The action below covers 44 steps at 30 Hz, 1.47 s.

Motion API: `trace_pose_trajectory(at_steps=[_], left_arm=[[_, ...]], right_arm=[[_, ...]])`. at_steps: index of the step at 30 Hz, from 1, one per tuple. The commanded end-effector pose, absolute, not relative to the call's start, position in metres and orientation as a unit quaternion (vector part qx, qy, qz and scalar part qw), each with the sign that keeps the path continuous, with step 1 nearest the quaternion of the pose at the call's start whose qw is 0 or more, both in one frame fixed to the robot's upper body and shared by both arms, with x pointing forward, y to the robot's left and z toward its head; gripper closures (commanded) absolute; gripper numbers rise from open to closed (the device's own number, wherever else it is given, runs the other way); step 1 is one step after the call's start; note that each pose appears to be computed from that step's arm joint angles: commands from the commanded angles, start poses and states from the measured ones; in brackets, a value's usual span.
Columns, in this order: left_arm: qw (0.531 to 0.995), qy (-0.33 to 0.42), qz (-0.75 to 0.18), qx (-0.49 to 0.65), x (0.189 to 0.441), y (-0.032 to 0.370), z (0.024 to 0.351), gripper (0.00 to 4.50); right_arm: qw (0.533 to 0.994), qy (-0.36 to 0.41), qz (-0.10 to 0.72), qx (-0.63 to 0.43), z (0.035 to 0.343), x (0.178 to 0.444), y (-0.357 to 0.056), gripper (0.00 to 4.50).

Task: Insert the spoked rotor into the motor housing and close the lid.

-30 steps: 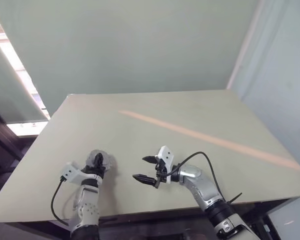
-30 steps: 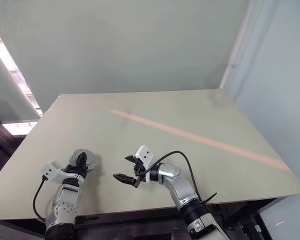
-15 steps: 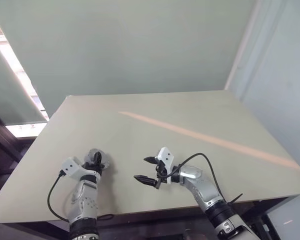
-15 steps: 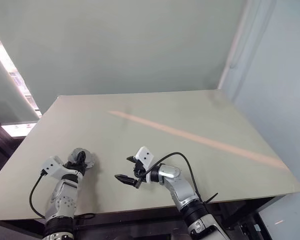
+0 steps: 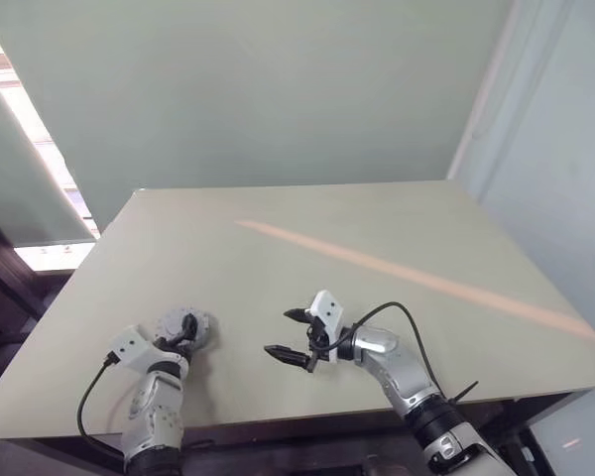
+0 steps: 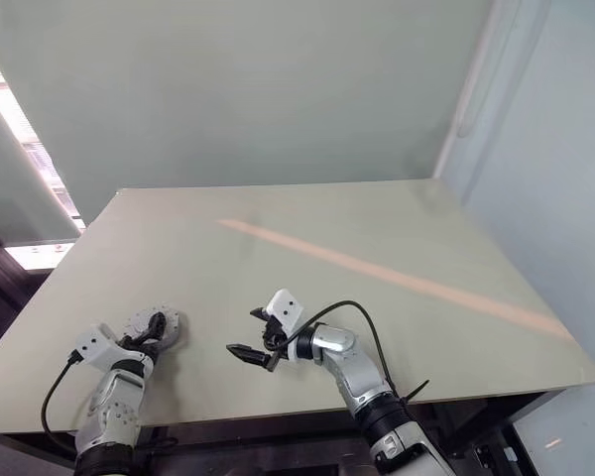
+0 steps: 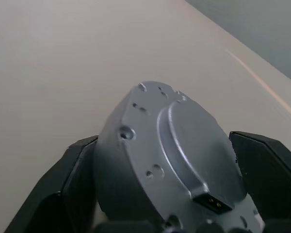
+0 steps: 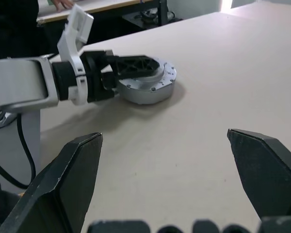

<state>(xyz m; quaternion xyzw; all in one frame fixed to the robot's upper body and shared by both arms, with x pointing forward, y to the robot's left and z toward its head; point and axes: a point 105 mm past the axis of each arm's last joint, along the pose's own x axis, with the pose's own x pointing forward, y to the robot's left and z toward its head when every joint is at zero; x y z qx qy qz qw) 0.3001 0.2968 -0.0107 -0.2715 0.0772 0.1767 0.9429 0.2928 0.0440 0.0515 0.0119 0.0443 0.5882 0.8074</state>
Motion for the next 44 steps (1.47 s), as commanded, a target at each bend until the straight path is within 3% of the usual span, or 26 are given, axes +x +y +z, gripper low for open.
trace_pose_trajectory(at_steps=[1, 6, 10, 16, 25, 31, 44], left_arm=[[0.956, 0.040, 0.187, -0.222, 0.303, 0.311, 0.016, 0.06], [0.959, 0.062, 0.252, -0.113, 0.289, 0.338, 0.017, 0.06], [0.967, 0.033, 0.239, -0.080, 0.288, 0.339, 0.031, 0.06], [0.992, -0.050, 0.086, -0.076, 0.298, 0.294, 0.072, 0.06], [0.982, -0.031, -0.186, -0.026, 0.296, 0.191, 0.091, 0.06], [0.970, -0.010, -0.241, -0.020, 0.292, 0.168, 0.086, 0.06], [0.957, 0.011, -0.287, -0.039, 0.289, 0.151, 0.073, 0.06]], right_arm=[[0.809, 0.014, 0.588, 0.005, 0.066, 0.298, 0.046, 0.00], [0.810, 0.017, 0.587, 0.004, 0.064, 0.300, 0.044, 0.00], [0.811, 0.019, 0.585, 0.003, 0.063, 0.301, 0.043, 0.00], [0.829, 0.017, 0.559, 0.013, 0.066, 0.310, 0.033, 0.00], [0.895, 0.021, 0.445, 0.035, 0.075, 0.340, -0.033, 0.00], [0.912, 0.032, 0.407, 0.025, 0.070, 0.331, -0.066, 0.00], [0.929, 0.035, 0.367, 0.014, 0.067, 0.325, -0.087, 0.00]])
